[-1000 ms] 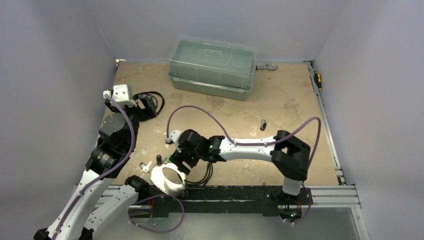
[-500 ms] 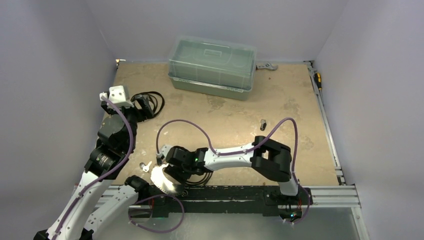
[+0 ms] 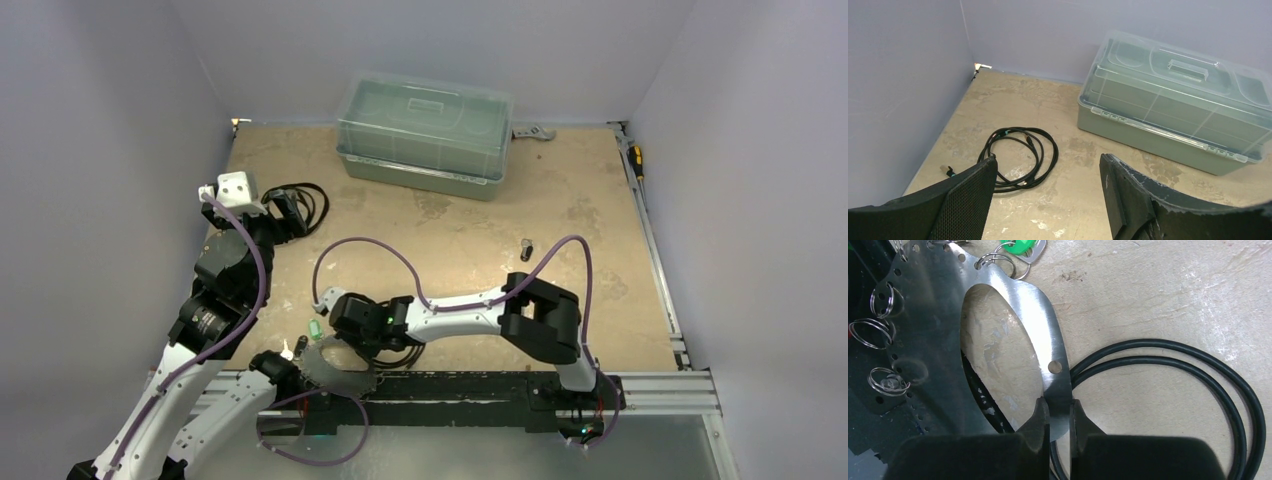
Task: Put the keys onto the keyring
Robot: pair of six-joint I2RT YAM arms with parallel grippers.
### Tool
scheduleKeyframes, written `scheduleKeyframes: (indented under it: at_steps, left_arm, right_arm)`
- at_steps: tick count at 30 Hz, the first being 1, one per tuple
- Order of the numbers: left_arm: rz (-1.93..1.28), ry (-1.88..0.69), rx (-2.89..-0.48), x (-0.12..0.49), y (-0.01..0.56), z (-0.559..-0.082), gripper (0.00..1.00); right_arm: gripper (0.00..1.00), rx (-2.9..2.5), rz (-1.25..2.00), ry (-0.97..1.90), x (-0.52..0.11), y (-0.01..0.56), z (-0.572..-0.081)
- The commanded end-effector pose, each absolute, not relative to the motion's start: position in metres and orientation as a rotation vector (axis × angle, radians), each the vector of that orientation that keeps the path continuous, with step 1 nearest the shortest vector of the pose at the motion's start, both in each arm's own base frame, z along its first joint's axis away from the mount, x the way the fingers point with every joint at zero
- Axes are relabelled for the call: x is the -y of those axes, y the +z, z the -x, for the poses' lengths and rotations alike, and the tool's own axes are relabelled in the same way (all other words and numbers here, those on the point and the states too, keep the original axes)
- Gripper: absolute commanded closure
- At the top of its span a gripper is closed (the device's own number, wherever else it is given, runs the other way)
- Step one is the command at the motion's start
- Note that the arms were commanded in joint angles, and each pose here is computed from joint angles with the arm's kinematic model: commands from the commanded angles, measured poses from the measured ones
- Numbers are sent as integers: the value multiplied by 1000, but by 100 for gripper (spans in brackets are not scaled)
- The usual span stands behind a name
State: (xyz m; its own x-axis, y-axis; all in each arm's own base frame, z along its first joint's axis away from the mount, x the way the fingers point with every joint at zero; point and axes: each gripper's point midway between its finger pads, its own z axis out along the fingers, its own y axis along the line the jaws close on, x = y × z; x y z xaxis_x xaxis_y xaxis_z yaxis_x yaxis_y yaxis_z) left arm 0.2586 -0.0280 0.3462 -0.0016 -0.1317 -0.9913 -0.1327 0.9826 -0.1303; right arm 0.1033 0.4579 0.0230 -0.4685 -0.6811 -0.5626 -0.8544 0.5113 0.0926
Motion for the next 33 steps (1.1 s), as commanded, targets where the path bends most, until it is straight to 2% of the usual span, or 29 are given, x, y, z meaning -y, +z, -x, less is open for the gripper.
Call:
scheduleKeyframes:
  at_steps: [1,7,12,22,33]
  left_arm:
    - [201,11,-1569,27,347,-259,27]
    - [201,11,-1567,27,347,-258,27]
    - [196,10,-1571,27,346,-259,27]
    - [167,-14,-1589,36,342,-263,27]
    - [55,-78,-1637,60,330,-271,29]
  right_arm:
    - [100,-2228,1191,519,-465,70,-112]
    - [100,-2110,1114,510,-462,125,-131]
    - [100,-2108,1043,428,-442,132,-171]
    - [100,-2183,873,225,-364,104,-278]
    - [100,-2341,731,117,-307,49,-319]
